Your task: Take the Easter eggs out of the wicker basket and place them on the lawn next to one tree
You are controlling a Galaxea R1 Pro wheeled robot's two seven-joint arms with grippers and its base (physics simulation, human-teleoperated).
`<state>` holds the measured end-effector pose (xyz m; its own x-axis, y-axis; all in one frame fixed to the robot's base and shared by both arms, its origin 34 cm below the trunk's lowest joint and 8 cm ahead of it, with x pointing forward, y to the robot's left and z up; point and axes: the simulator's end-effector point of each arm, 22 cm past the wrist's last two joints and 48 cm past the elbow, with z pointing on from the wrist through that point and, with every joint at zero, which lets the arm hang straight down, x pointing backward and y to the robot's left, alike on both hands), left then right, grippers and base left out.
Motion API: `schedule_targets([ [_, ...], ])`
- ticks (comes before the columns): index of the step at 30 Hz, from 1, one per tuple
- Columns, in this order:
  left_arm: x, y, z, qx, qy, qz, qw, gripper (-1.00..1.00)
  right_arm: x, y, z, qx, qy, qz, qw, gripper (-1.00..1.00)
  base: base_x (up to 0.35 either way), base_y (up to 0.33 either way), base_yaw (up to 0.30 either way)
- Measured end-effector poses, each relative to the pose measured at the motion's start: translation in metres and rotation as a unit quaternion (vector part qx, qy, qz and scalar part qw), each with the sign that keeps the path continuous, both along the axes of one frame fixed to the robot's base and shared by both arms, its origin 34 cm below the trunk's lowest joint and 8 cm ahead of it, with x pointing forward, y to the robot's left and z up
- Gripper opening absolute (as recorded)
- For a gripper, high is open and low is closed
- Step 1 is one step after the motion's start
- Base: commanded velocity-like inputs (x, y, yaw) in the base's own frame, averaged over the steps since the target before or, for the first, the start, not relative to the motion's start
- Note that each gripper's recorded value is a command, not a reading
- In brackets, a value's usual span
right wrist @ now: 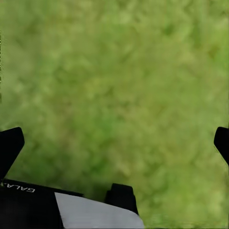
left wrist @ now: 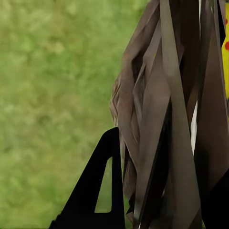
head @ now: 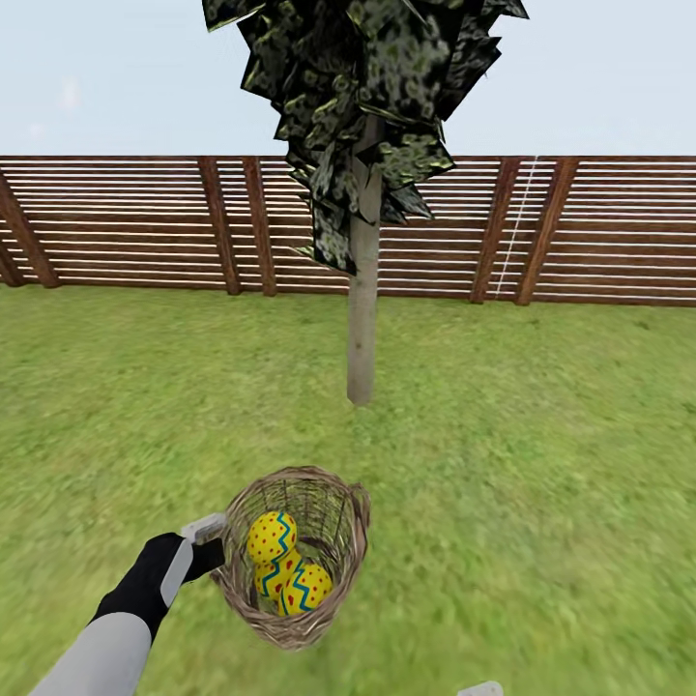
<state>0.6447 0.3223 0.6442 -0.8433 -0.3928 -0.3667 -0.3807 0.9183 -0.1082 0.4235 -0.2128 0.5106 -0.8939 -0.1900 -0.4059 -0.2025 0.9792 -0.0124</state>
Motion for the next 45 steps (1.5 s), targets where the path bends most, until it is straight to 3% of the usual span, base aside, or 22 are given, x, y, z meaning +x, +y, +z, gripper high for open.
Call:
schedule_targets([
  [4, 0.000, 0.000, 0.000, 0.000, 0.000, 0.000, 1.0000, -1.00, -0.066, -0.002, -0.015, 0.001, 0.046, 0.001, 0.9989, 1.00, 0.327, 0.000, 0.000],
  [8, 0.000, -0.001, 0.000, 0.000, 0.000, 0.000, 1.0000, -1.00, -0.093, -0.003, -0.020, -0.001, 0.072, 0.003, 0.9974, 1.00, 0.327, 0.000, 0.000],
  [41, 0.000, -0.001, 0.000, -0.001, 0.000, 0.000, 1.0000, -1.00, -0.093, -0.003, -0.019, -0.001, 0.069, 0.004, 0.9976, 1.00, 0.327, 0.000, 0.000],
  [45, 0.000, -0.001, 0.000, -0.001, 0.000, 0.000, 1.0000, -1.00, -0.069, -0.008, -0.015, -0.004, 0.046, -0.005, 0.9989, 1.00, 0.327, 0.000, 0.004],
])
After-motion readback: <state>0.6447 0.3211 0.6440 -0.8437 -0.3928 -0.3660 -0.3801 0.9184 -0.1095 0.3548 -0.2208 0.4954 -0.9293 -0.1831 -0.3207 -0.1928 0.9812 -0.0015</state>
